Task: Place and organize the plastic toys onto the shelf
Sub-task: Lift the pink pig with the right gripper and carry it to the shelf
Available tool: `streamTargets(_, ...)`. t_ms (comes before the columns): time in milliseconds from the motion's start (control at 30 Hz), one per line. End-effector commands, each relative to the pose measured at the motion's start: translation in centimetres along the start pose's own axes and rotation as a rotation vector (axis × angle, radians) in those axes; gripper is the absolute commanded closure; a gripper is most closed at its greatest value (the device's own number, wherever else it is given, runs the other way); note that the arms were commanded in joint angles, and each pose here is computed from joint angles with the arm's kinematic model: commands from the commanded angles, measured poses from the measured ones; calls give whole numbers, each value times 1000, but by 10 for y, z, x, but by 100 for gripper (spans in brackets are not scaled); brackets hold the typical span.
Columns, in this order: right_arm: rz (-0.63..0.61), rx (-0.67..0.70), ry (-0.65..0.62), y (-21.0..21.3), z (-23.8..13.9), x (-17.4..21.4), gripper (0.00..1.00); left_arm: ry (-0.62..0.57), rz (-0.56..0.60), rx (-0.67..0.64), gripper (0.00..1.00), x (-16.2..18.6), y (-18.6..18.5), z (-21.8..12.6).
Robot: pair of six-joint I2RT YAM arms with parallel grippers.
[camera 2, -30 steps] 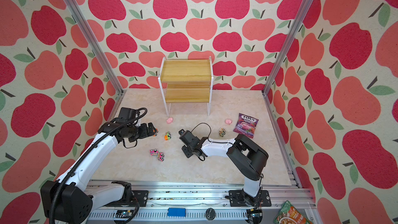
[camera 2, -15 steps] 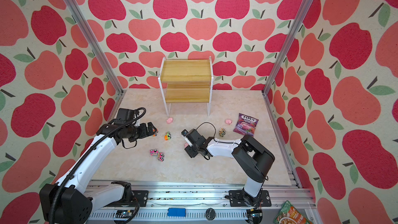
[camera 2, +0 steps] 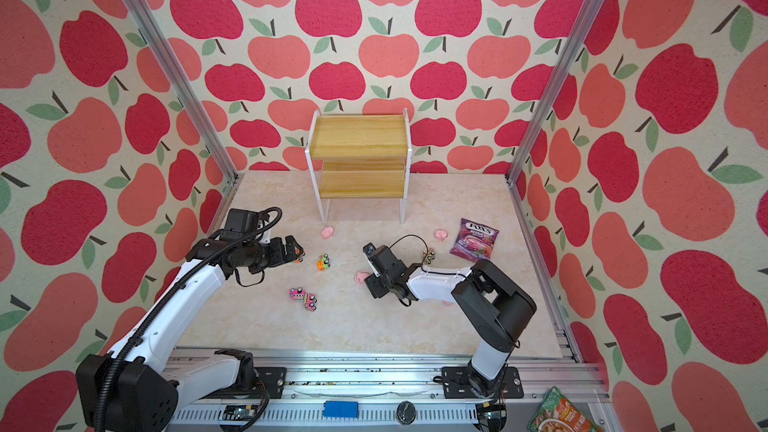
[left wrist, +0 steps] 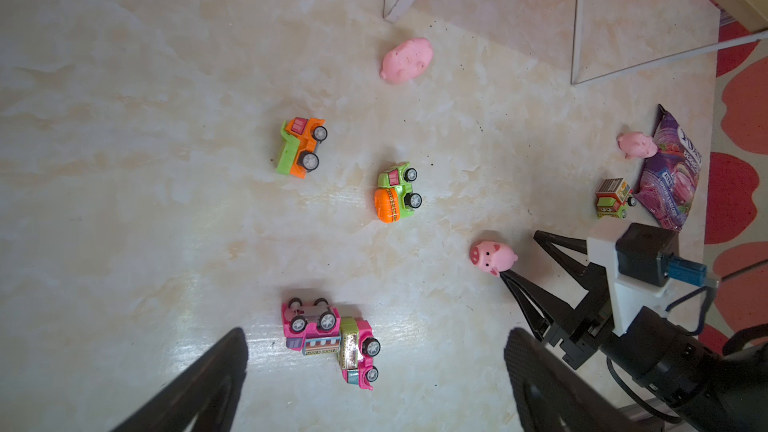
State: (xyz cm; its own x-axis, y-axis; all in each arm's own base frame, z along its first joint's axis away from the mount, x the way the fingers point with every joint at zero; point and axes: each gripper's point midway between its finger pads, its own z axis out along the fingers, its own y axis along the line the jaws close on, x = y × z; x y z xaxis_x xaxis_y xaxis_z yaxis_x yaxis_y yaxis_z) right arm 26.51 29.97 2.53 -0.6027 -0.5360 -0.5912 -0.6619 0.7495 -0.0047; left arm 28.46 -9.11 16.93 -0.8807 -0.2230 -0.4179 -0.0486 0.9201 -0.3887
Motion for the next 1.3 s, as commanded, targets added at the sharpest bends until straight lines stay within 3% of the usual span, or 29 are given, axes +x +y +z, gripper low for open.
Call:
streamTargets(0, 76, 30, -27, -12, 4, -8, 29, -17, 19, 8, 1, 0, 1, -2)
streamTargets(367, 161, 77, -55, -23, 31, -53, 29, -20, 22, 6, 1, -2, 1, -1)
streamTargets(667, 222, 74, -159, -31, -4, -76, 25, -33, 70, 39, 1, 0, -5, -5)
streamTargets(933, 263, 93, -234, 14, -33, -72, 23, -81, 197, 52, 1, 6, -20, -18)
streamTargets(1267, 365, 126, -169, 38, -3, -45, 29, -147, 268, 48, 1, 10, -26, -32)
